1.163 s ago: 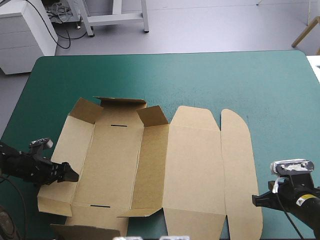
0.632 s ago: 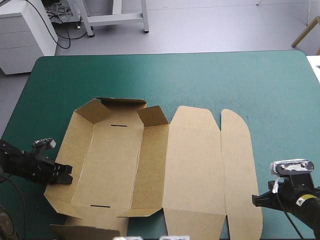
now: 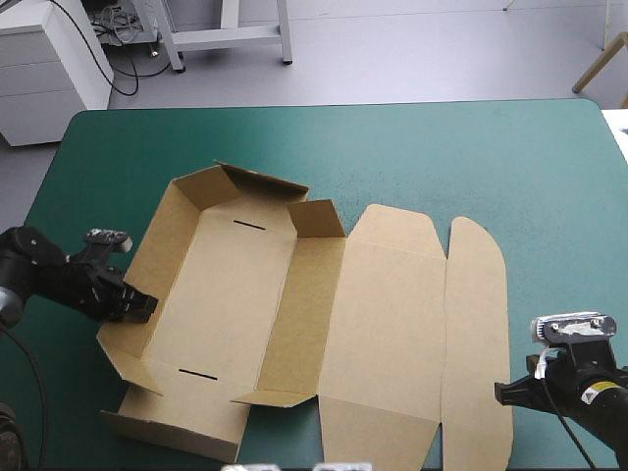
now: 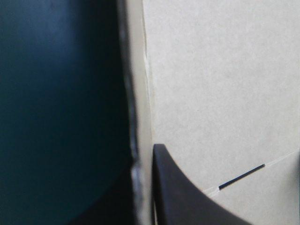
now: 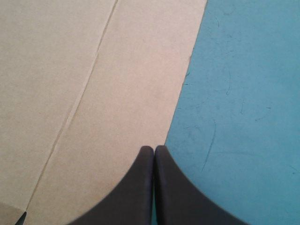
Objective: Fold the box
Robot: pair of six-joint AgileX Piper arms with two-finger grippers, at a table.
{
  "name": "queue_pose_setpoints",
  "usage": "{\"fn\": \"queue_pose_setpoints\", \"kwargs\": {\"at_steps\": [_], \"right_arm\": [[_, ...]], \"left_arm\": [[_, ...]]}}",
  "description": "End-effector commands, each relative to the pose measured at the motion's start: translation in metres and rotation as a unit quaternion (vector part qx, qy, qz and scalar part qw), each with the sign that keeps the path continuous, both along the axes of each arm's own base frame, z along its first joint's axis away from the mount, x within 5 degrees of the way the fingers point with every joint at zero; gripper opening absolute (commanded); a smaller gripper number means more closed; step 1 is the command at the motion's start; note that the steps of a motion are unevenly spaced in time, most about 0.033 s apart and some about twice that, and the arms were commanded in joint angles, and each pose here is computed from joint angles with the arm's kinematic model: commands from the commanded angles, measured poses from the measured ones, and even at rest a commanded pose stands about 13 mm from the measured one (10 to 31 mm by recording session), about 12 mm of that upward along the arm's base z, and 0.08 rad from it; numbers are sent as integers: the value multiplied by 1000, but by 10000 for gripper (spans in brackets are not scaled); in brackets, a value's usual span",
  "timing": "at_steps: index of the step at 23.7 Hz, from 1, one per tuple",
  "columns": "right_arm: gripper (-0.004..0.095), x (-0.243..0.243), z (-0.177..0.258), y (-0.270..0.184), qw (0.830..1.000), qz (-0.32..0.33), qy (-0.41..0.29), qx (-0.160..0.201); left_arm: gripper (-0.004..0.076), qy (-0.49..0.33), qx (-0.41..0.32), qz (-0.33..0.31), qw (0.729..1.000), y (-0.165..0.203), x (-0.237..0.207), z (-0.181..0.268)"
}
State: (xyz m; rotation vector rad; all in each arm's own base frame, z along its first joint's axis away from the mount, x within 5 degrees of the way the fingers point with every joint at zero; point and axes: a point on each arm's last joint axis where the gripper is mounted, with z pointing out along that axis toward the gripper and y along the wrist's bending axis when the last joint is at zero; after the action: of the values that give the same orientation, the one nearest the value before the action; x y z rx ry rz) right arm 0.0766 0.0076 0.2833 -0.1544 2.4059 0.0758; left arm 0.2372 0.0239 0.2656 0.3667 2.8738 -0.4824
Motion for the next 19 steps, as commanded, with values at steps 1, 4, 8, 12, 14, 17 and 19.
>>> {"fn": "queue_pose_setpoints", "kwargs": {"at_steps": [1, 4, 8, 12, 14, 17, 19], "right_arm": [[-19, 5, 11, 0, 999, -4, -35, 2], [-20, 5, 11, 0, 999, -4, -35, 2], [-19, 5, 11, 0, 999, -3, -35, 1], [-20, 5, 11, 0, 999, -3, -35, 1], [-19, 5, 11, 0, 999, -3, -35, 1], [-19, 5, 11, 0, 999, -3, -35, 1], [-19, 5, 11, 0, 999, -3, -35, 1]], "left_arm": [[-10, -76, 40, -41, 995, -25, 13, 40], [-10, -162, 116, -98, 975, -57, 31, 68], [-10, -273, 197, -193, 922, -105, 54, 92], [-10, -374, 237, -266, 856, -151, 64, 103], [-10, -412, 258, -299, 821, -168, 64, 106], [-10, -478, 288, -360, 748, -202, 58, 110], [-10, -503, 290, -384, 718, -218, 53, 111]]}}
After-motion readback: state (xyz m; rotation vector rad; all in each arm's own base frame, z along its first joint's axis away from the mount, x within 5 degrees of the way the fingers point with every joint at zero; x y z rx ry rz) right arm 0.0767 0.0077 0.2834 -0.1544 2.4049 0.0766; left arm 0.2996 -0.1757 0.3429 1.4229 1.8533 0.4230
